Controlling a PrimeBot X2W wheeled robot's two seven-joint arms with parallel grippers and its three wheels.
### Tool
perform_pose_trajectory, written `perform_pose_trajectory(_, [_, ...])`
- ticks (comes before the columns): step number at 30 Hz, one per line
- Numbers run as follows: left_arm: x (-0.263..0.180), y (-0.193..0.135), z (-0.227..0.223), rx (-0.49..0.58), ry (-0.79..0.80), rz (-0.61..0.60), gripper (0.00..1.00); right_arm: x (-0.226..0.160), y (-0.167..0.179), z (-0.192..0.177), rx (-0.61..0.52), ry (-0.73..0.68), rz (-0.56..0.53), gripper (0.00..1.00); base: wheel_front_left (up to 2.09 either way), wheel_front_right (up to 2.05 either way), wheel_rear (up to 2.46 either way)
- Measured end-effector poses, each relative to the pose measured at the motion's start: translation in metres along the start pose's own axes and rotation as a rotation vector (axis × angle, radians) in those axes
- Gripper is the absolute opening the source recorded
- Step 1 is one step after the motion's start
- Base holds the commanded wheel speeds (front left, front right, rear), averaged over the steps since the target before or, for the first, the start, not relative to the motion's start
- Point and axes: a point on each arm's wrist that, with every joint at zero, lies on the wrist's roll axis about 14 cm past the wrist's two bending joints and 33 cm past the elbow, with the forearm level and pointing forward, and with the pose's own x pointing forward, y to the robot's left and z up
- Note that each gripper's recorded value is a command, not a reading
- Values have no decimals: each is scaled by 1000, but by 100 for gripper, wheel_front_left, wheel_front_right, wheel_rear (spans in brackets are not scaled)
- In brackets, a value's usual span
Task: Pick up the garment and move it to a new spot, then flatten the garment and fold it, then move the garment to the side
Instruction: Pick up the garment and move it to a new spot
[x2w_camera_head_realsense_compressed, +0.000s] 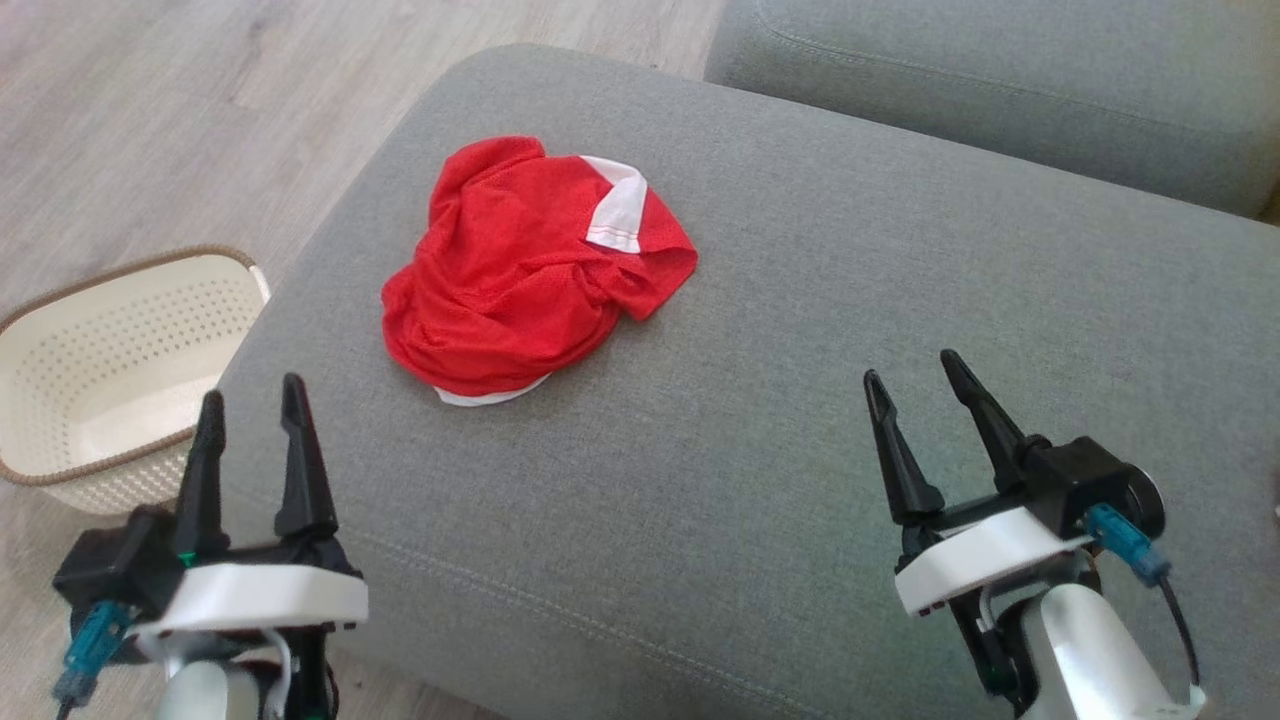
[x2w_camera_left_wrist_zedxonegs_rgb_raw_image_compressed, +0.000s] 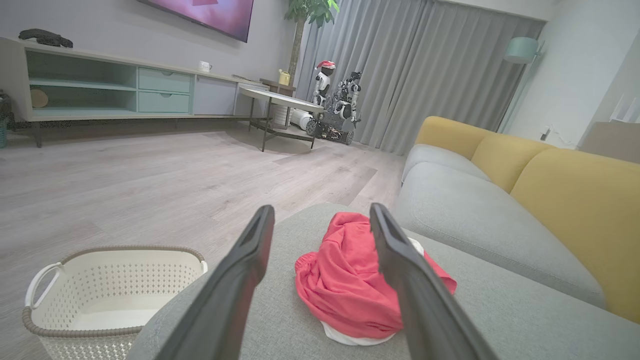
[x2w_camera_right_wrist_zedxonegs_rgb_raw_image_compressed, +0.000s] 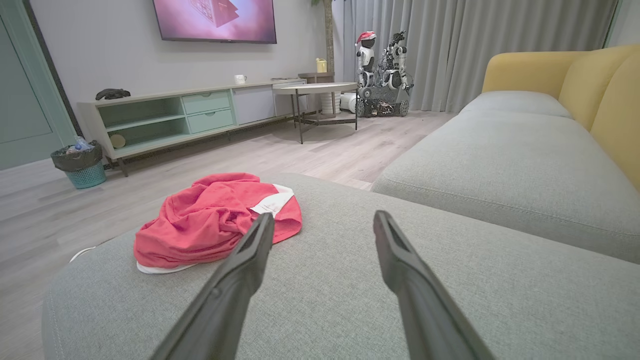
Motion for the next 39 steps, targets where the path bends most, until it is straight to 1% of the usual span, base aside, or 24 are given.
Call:
perform_pose_trajectory(6, [5, 0, -10, -9, 32, 4, 100, -2, -6, -6, 10, 12, -16, 100, 0, 0, 0])
perform_pose_trajectory(12, [24, -2, -42, 46, 125, -17, 100, 2, -21, -16, -5, 45, -41, 100, 0, 0, 0])
perform_pose_trajectory(13, [24, -2, -42, 46, 125, -17, 100, 2, -21, -16, -5, 45, -41, 100, 0, 0, 0])
perform_pose_trajectory(15, [37, -5, -54, 74, 160, -37, 100, 4, -34, -18, -10, 53, -69, 100, 0, 0, 0])
perform_pose_trajectory(20, [76, -14, -89, 123, 306, -86, 100, 16, -72, -6, -49, 22, -138, 100, 0, 0, 0])
perform_pose_trajectory(25, [107, -21, -129, 178, 478, -121, 100, 24, -101, 1, -89, 12, -182, 100, 0, 0, 0])
perform_pose_trajectory(27, [112, -22, -148, 180, 563, -130, 100, 26, -111, 1, -94, 16, -197, 100, 0, 0, 0])
perform_pose_trajectory(29, [117, -21, -162, 172, 612, -120, 100, 27, -116, -1, -95, 20, -205, 100, 0, 0, 0])
perform_pose_trajectory(33, [121, -16, -191, 215, 729, -122, 100, 26, -125, -8, -100, 43, -219, 100, 0, 0, 0])
perform_pose_trajectory(36, [117, -16, -207, 230, 792, -125, 100, 24, -127, -13, -96, 56, -223, 100, 0, 0, 0])
perform_pose_trajectory(39, [116, -18, -216, 222, 822, -125, 100, 21, -131, -15, -96, 61, -234, 100, 0, 0, 0])
